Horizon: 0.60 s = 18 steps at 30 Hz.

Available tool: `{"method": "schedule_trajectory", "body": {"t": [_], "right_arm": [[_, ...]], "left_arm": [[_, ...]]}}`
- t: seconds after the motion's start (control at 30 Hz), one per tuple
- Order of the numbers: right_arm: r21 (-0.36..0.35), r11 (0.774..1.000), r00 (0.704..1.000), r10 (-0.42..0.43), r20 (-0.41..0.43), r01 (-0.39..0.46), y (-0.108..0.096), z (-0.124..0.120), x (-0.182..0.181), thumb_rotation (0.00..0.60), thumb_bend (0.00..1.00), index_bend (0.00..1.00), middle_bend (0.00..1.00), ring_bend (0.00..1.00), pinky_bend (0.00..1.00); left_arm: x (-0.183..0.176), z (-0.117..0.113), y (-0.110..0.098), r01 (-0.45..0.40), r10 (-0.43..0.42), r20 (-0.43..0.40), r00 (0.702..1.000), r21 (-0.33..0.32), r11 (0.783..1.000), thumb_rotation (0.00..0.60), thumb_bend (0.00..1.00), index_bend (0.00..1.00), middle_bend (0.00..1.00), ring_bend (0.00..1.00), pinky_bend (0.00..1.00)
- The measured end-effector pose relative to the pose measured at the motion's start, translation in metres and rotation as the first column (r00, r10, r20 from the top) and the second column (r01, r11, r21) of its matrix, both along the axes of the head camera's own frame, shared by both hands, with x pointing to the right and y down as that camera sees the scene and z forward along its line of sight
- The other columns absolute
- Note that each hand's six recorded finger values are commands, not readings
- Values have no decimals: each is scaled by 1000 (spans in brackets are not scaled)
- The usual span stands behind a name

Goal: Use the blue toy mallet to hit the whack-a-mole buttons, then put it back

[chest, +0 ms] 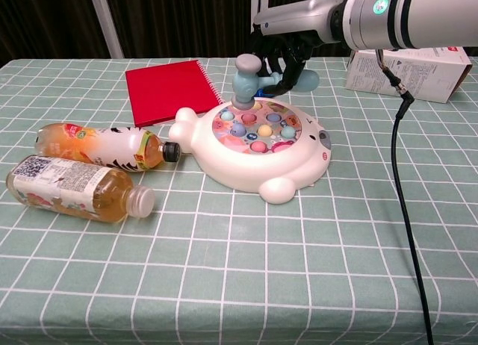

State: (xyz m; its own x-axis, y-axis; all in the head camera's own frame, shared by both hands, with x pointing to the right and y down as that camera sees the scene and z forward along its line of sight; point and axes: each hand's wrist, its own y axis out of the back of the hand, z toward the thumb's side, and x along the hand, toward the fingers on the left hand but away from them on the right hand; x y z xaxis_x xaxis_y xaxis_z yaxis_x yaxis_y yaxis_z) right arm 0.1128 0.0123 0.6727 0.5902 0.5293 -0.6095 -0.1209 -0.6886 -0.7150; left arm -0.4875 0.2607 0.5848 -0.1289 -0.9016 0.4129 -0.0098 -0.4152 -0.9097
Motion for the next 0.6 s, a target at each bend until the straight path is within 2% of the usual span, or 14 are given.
{"method": "schedule_trajectory", "body": {"t": [0.3, 0.6], "right_arm": [[-25, 1000, 999, 14, -46, -16, -15, 24, -13, 600, 482, 740, 629, 493, 643], [-56, 998, 997, -13, -81, 9, -12, 44, -30, 600, 482, 741, 629, 493, 643]], "left_arm": [[-2, 1, 0, 10, -10, 8, 1000, -11, 1000, 600, 32, 146, 62, 0, 0], [-3, 2, 2, 14, -14, 7, 1000, -13, 1000, 600, 33, 144, 63, 0, 0]]}}
